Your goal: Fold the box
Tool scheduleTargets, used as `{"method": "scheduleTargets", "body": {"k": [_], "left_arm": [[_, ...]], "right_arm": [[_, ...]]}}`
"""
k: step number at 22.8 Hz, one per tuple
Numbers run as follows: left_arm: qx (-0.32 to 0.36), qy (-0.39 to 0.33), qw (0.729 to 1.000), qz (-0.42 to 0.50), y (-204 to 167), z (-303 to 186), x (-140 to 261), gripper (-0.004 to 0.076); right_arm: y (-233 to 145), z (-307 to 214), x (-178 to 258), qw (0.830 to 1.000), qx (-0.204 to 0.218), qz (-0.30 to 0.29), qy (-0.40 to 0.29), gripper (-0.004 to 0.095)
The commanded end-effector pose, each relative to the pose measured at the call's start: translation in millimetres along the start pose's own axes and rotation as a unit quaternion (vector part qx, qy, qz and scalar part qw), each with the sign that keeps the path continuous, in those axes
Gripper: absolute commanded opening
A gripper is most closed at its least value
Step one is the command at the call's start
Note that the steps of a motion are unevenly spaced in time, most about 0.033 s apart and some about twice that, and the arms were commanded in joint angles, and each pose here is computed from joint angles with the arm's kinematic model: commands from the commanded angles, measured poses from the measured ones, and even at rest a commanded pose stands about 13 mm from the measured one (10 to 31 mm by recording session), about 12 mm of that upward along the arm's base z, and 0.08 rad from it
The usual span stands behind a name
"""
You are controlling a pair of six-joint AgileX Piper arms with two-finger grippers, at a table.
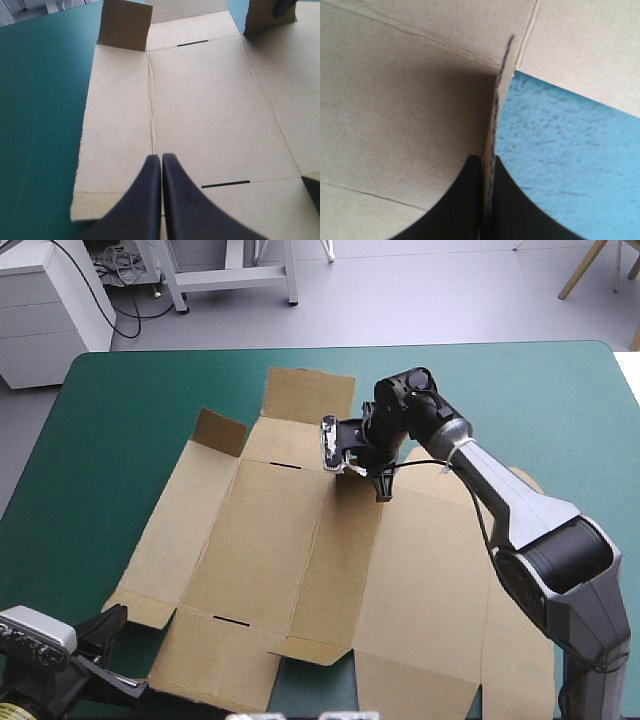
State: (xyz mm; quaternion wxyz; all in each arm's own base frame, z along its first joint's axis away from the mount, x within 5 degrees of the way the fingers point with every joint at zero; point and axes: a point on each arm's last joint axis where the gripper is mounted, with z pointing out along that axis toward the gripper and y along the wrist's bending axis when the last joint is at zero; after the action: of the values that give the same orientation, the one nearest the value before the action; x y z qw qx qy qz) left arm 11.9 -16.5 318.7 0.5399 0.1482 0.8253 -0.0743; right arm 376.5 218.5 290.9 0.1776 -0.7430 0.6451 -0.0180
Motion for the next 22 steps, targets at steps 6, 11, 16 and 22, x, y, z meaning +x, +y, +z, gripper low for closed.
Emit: {"method": "scheduleTargets", "body": {"k": [6, 11, 16, 22], "left_arm": [[0.001, -0.039, 0.999, -0.009, 0.6, -1.9, -12.0, -0.001], [0.001, -0.039, 0.999, -0.009, 0.6, -1.9, -12.0, -0.001], [0.001, -0.039, 0.999, -0.009, 0.6, -1.9, -12.0, -0.001], [0.001, -0.039, 0.999, -0.009, 0.6, -1.9, -12.0, -0.001]], "right_arm": [[-10.6, -13.9, -10.0, 0.994, 0.042, -0.092, -0.045, -0.002], [-22.9, -2.9, -15.3, 0.993, 0.09, -0.03, -0.075, -0.002], [-22.3, -3.2, -15.0, 0.994, 0.084, -0.004, -0.076, -0.002], [-22.5, -3.2, -15.3, 0.993, 0.084, 0.016, -0.079, -0.0019]]}}
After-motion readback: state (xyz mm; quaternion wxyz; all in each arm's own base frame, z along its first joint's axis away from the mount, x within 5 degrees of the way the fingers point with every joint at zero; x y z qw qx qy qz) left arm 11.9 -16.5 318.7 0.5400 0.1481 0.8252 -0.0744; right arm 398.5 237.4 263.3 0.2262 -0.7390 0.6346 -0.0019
